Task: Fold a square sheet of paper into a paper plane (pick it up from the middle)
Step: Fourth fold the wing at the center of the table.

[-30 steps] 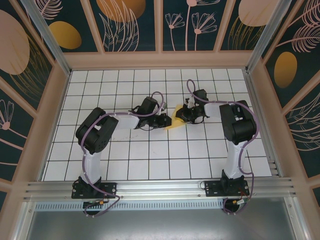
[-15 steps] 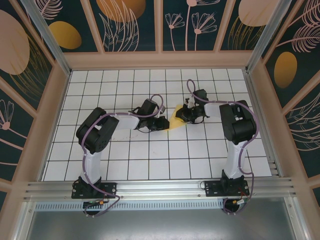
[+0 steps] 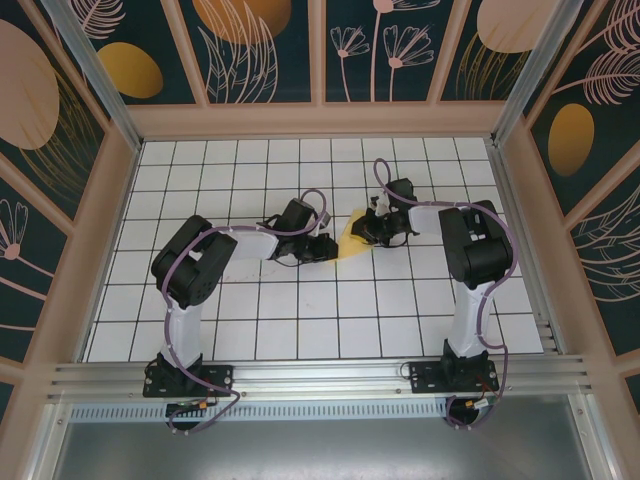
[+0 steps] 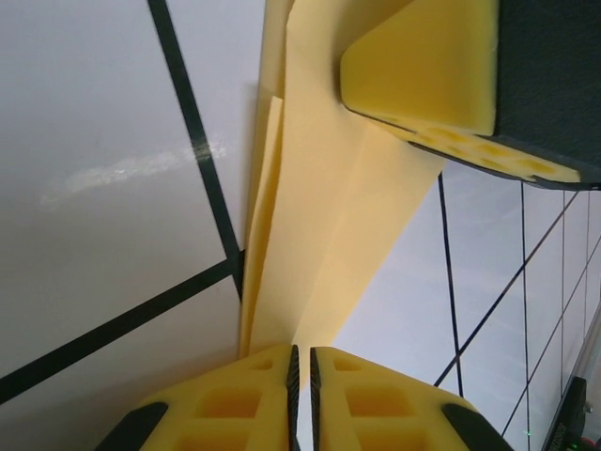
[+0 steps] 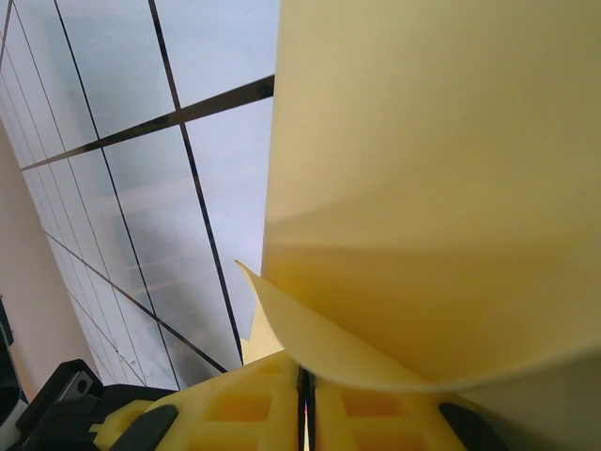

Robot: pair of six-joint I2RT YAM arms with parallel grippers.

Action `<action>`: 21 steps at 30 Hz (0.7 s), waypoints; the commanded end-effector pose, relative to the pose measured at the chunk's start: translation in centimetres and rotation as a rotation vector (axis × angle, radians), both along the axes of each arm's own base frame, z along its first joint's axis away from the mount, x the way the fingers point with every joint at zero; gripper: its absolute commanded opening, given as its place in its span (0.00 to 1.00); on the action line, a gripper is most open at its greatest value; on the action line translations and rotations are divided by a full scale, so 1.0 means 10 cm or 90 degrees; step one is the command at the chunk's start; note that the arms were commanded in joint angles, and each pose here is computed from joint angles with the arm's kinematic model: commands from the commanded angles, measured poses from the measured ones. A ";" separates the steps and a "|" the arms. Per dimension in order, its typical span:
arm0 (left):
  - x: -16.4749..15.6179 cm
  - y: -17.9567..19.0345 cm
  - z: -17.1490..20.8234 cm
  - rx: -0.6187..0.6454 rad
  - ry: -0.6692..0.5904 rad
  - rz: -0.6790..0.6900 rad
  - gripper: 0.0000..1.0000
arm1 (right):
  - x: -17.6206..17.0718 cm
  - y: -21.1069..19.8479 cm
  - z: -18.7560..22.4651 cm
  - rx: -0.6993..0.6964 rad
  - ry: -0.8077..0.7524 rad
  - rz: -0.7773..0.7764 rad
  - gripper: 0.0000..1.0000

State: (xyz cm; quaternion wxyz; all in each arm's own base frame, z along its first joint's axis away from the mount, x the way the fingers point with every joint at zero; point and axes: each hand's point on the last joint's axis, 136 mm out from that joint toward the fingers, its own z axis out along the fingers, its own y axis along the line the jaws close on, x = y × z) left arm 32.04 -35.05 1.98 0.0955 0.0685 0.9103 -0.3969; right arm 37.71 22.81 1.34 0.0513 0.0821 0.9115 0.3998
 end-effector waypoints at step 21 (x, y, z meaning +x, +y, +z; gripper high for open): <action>-0.24 0.33 0.06 0.085 -0.046 -0.030 0.00 | -0.40 -0.46 -0.88 -0.175 0.126 -0.039 0.13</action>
